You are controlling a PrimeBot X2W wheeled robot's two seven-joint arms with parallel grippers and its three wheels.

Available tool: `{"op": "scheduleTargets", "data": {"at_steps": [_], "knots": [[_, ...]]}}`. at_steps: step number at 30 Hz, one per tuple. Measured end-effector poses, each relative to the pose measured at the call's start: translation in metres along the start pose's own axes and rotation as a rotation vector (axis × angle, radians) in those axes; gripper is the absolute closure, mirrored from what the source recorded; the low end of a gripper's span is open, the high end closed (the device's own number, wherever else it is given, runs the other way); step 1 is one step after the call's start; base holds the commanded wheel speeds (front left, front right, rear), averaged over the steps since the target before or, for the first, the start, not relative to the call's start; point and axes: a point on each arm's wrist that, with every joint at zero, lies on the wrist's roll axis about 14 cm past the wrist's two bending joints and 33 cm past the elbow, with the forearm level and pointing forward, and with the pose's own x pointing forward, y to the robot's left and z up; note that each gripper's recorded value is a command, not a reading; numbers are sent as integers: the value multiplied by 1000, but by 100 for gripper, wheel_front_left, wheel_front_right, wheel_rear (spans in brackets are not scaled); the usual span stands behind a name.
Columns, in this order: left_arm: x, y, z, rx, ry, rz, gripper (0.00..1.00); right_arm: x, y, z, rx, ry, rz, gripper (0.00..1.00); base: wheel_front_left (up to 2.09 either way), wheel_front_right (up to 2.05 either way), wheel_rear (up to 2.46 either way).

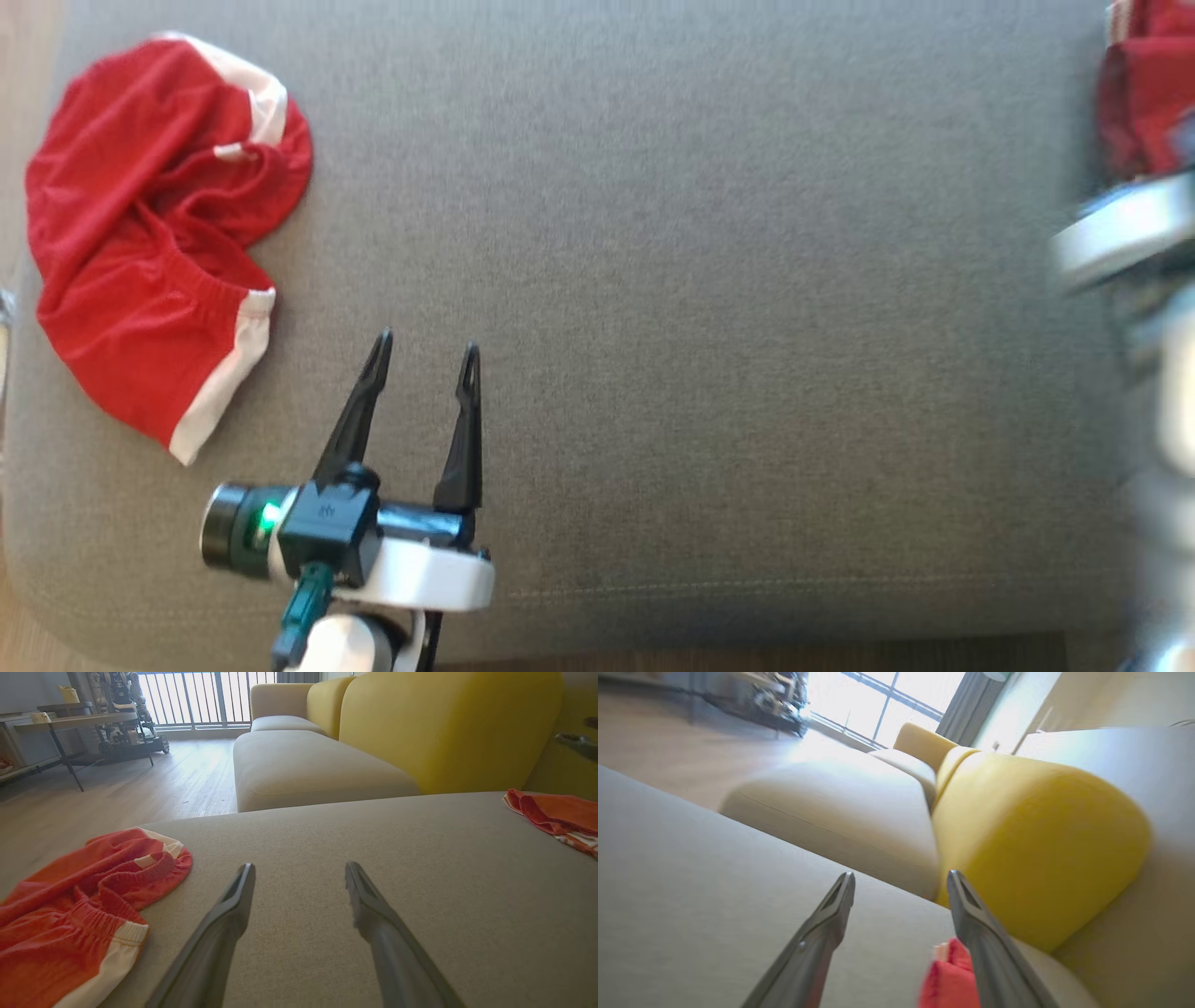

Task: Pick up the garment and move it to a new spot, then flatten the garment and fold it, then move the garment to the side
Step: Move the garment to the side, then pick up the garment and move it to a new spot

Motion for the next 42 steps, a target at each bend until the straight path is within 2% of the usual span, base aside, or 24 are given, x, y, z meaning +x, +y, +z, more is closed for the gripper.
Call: {"op": "scheduleTargets", "data": {"at_steps": [2, 4, 7, 8, 9, 11, 16, 18, 25, 33, 42], "knots": [[-7, 0, 4, 0, -6, 4, 0, -17, 42, 10, 162, -20, 80, 0, 0, 0, 0], [-13, 3, 9, 5, -19, 19, 0, -33, 65, 36, 280, -82, 129, 0, 0, 0, 0], [-20, 8, 22, 12, -53, 40, 0, -54, 67, 63, 379, -150, 131, 0, 0, 0, 0], [-27, 11, 29, 16, -74, 56, 0, -72, 67, 66, 431, -150, 119, 0, 0, 0, 0], [-27, 11, 29, 16, -74, 56, 0, -72, 67, 66, 431, -150, 119, 0, 0, 0, 0], [-39, 17, 35, 21, -87, 81, 0, -102, 72, 60, 486, -112, 112, 0, 0, 0, 0], [-54, 22, 45, 26, -116, 106, 0, -132, 57, 68, 490, -134, 71, 0, 0, 0, 0], [-62, 20, 47, 26, -124, 107, 0, -145, 51, 66, 530, -127, 49, 0, 0, 0, 0], [-80, 22, 50, 46, -134, 126, 0, -190, 60, 45, 569, -39, 46, 0, 0, 0, 0], [-90, 35, 49, 30, -130, 171, 0, -211, 69, 28, 611, 25, 45, 0, 0, 0, 0], [-98, 39, 42, 41, -111, 176, 0, -212, 70, 27, 613, 29, 50, 0, 0, 0, 0]]}}
